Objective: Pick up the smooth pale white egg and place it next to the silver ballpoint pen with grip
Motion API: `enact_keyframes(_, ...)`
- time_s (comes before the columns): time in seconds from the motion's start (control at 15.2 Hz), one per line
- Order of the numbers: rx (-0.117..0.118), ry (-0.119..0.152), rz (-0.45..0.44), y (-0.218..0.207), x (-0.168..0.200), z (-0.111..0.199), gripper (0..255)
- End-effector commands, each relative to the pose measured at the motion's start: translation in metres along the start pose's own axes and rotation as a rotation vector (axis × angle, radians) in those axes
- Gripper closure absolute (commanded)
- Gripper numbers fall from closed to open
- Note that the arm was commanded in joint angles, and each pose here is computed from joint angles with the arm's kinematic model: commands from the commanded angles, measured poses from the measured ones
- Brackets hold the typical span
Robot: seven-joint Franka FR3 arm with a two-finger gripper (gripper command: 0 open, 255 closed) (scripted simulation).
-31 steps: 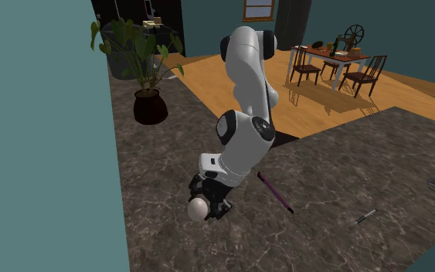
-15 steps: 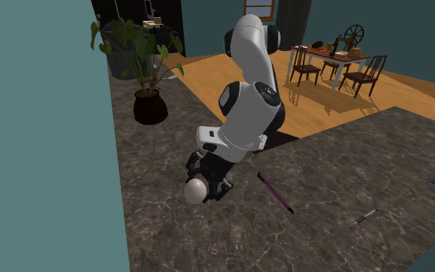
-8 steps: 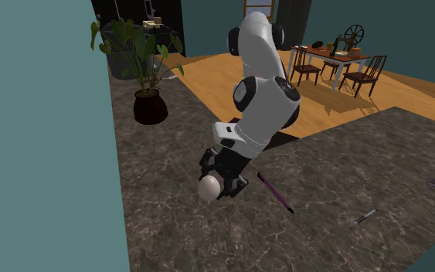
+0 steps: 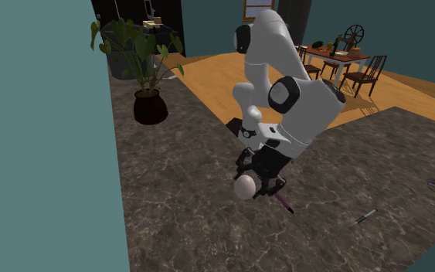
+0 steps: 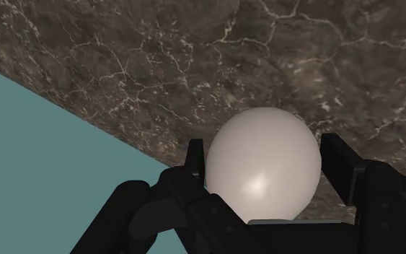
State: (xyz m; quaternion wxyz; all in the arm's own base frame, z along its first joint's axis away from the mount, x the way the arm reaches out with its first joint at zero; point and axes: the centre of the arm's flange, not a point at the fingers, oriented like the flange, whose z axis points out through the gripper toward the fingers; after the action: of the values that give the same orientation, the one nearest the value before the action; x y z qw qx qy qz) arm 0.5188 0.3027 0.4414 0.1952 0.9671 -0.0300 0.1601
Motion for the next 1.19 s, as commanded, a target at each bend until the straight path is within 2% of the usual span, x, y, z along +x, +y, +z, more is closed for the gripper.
enact_keyframes(0.0,-0.001,0.0,0.001,-0.016,-0.018,-0.011,255)
enact_keyframes(1.12,-0.001,0.0,0.001,-0.165,-0.16,-0.1,255)
